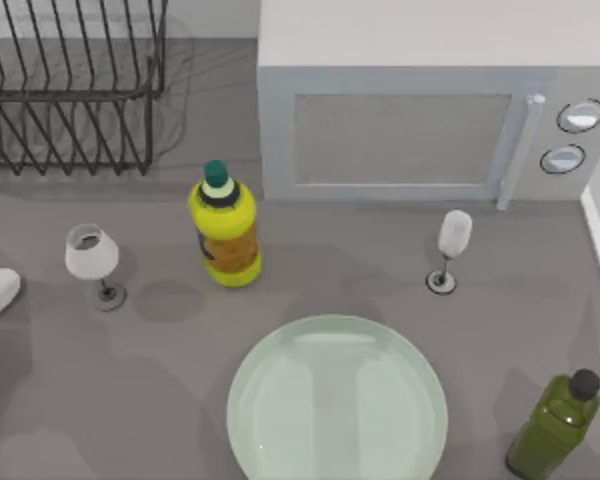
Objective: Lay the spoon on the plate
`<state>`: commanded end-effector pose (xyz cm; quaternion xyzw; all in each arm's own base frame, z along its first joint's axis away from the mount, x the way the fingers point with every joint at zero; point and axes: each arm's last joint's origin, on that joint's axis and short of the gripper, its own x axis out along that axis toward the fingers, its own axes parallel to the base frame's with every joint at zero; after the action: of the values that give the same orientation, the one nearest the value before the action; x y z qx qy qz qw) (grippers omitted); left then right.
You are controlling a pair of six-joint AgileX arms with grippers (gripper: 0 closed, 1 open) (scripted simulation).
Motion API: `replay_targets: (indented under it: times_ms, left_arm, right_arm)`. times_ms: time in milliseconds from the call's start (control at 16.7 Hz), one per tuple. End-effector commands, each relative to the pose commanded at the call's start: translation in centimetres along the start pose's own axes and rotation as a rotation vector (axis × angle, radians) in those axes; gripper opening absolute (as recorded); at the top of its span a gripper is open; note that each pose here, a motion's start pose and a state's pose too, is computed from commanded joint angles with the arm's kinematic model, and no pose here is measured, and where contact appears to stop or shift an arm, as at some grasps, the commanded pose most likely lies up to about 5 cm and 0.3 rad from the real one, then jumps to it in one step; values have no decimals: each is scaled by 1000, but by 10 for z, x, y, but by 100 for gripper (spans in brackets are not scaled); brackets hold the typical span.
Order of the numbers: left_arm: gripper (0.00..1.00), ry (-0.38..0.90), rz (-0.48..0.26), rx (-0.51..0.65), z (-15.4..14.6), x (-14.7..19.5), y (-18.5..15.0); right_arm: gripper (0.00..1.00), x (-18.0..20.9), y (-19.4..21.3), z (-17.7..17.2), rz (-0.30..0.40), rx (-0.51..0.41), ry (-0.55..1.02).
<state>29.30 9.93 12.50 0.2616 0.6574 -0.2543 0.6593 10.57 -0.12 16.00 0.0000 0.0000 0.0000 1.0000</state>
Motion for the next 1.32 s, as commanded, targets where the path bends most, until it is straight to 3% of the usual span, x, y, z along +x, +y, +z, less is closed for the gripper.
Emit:
replay_targets:
  times_ms: [240,480,1260,1320]
  left_arm:
    - [100,3,-6,0,-3,32,-4]
    - [100,4,-7,0,-3,33,-4]
    - [2,4,-7,0,-3,33,-4]
    - [0,4,-7,0,-3,33,-4]
  right_arm:
    - [100,0,0,0,0,0,0]
    - [100,0,0,0,0,0,0]
    - [100,0,0,0,0,0,0]
    - [100,0,0,0,0,0,0]
